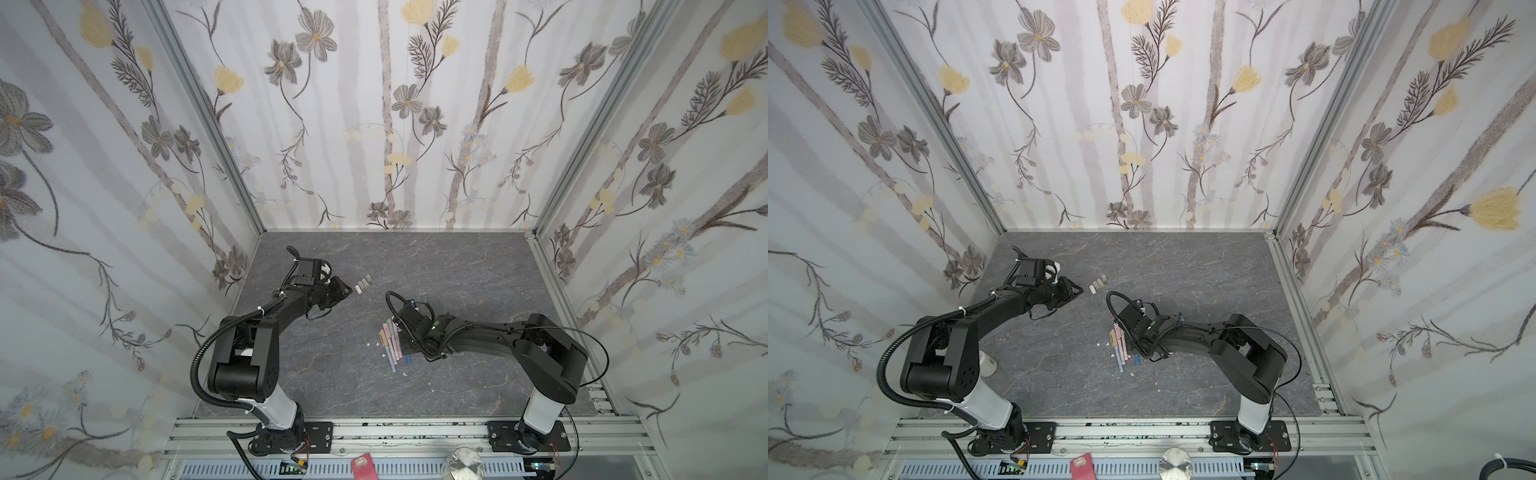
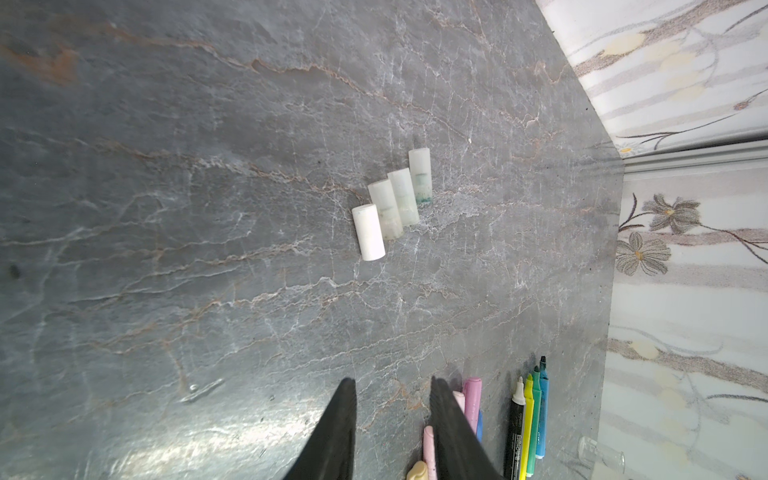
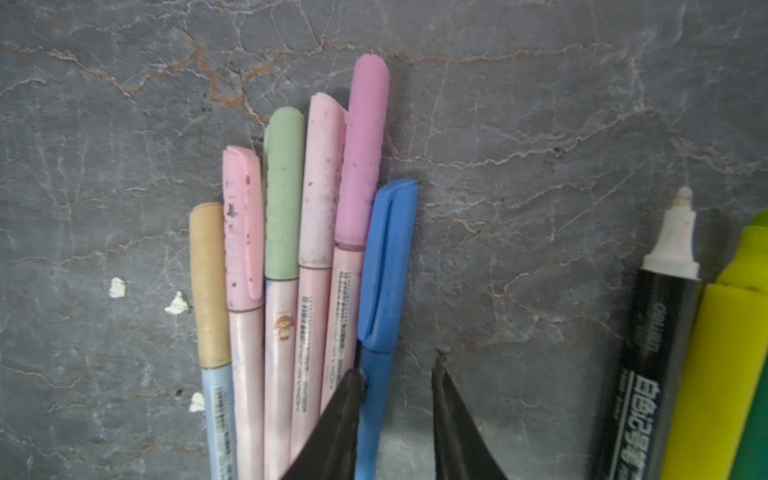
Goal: Open the pen caps
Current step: 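Move the right gripper to the blue pen and close on it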
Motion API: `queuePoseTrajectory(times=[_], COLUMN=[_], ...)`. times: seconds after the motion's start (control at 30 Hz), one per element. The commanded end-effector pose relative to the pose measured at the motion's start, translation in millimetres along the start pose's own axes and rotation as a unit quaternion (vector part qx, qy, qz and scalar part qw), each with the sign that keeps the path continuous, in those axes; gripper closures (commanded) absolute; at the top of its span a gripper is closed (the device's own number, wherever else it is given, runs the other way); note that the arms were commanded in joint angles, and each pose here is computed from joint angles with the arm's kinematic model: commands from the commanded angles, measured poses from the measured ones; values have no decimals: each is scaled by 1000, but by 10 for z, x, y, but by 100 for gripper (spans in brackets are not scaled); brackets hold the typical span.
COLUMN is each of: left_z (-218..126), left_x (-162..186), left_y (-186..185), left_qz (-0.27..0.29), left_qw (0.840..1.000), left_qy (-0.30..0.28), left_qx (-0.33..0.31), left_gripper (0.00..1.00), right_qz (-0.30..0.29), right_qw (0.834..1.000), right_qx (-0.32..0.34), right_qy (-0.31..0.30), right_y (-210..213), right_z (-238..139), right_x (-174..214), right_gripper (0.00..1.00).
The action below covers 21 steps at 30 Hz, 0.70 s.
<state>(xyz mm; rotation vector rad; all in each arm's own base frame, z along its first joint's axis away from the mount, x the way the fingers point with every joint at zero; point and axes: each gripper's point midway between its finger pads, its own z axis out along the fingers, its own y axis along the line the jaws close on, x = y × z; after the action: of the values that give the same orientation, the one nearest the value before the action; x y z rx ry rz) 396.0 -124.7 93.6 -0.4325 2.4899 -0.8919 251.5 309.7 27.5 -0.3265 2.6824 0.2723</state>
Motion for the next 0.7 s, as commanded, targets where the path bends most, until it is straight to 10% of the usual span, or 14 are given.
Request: queuePoseTrajectory(times=[0.0, 0.67], left_z=[9, -88], left_x=[-25, -19], left_y=[-23, -155], left_qz=[3, 7], left_qw=[1000, 1000], left_qy=[-5, -1], left_qx=[7, 24], left_gripper=[68, 68], right_qz=[5, -15], right_qw=[1000, 998], right_qx=[8, 33], right_qy=[2, 44], right_y=[-20, -257], right_z=[10, 49], right_x=[13, 474], right_gripper=[70, 88])
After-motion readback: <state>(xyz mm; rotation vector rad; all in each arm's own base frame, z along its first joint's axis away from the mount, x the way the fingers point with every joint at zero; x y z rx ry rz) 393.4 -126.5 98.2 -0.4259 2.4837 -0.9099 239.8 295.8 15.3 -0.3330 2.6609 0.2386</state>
